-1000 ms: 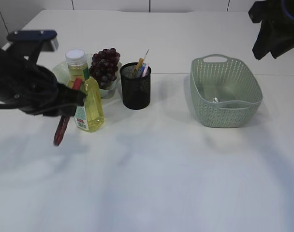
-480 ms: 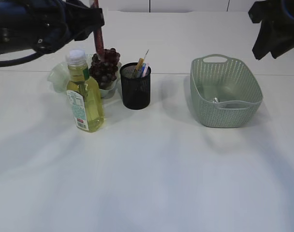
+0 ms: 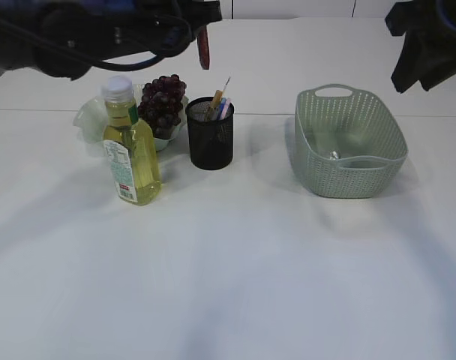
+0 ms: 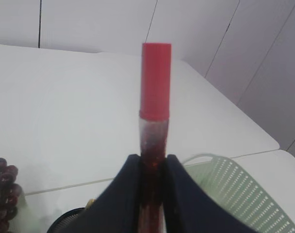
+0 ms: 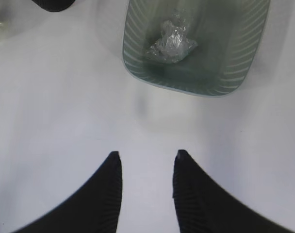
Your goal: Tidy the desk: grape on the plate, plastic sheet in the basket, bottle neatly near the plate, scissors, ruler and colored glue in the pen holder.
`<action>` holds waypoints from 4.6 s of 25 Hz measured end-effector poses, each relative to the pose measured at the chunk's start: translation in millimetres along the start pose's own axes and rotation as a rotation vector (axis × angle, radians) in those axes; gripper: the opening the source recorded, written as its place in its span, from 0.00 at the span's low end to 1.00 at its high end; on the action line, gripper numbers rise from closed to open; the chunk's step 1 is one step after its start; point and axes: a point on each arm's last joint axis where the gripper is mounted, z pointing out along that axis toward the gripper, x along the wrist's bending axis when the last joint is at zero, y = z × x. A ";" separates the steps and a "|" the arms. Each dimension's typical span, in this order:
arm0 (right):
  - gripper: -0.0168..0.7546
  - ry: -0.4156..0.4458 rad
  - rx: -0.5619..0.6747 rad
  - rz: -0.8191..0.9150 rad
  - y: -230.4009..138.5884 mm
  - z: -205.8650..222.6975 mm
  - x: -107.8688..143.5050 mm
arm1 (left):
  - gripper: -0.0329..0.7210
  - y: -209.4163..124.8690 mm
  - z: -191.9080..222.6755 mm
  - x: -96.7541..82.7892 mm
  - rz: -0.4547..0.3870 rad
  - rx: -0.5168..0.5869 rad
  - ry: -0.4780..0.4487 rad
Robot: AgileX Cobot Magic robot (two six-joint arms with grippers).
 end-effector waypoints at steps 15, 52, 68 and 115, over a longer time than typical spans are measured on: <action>0.40 0.003 0.075 0.009 -12.1 17.9 -1.7 | 0.17 -26.9 57.2 36.2 0.089 0.053 0.053; 0.40 0.004 0.100 0.001 -16.4 23.6 -2.2 | 0.45 -49.5 70.2 50.1 0.253 0.066 0.021; 0.40 -0.003 0.100 -0.009 -16.4 23.6 -3.0 | 0.37 -22.4 35.6 49.2 0.198 0.334 0.183; 0.64 -0.191 -0.637 0.142 -228.8 -201.8 12.1 | 0.55 65.7 -353.1 21.9 0.071 0.419 0.562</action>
